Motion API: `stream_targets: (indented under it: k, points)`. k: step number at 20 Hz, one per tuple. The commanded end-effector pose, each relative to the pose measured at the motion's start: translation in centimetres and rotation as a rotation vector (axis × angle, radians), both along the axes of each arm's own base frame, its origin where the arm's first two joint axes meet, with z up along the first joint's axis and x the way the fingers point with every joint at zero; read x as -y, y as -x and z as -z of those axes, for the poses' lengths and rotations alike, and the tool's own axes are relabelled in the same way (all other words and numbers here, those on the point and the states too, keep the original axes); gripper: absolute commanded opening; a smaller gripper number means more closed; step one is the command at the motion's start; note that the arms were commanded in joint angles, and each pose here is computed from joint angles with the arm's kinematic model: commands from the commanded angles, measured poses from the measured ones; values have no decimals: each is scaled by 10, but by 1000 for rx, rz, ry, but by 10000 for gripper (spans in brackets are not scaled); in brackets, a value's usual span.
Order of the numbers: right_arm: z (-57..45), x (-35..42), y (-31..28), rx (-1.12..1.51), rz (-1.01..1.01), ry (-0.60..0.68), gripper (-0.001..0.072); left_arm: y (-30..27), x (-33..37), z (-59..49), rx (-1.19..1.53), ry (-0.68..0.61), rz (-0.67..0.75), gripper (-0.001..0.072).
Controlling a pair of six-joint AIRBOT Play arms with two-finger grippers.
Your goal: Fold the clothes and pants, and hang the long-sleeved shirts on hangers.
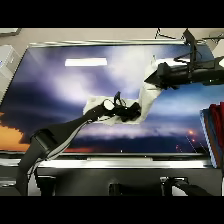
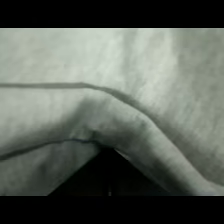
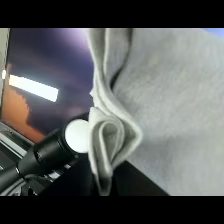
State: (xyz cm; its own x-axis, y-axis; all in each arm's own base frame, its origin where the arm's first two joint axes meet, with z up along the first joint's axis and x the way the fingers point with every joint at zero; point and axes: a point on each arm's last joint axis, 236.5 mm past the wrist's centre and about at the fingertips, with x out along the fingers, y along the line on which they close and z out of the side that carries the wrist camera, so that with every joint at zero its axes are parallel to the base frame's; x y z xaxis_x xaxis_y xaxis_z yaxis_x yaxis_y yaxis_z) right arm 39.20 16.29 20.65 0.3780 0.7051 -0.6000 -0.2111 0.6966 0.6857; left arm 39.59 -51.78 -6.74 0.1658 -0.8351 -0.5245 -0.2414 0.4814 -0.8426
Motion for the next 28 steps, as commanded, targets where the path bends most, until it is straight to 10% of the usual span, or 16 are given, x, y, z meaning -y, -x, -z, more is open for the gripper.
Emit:
stream_targets:
  k: [1,6,10,14,18,23,28]
  points:
    - [1,-6,-11,-4,46,-14,40,-25,5,-11,14,56,-144,25]
    - [43,-71,-43,-35,-18,-97,40,-102,-201,-40,276,-475,-9,23]
    - [85,-162,-61,-107,-42,-255,40,-121,-430,-149,399,-921,-163,25]
    - [183,-236,-46,-318,-47,-284,42,-88,-512,-259,519,-953,-358,26]
    - [245,-256,-23,-553,-34,-310,647,-63,-511,-313,640,-950,-385,26]
    - [187,-114,-95,-378,70,-285,647,-55,-507,-327,692,-966,-357,26]
    - [244,99,-50,-604,237,172,646,-55,-506,-327,693,-960,-356,26]
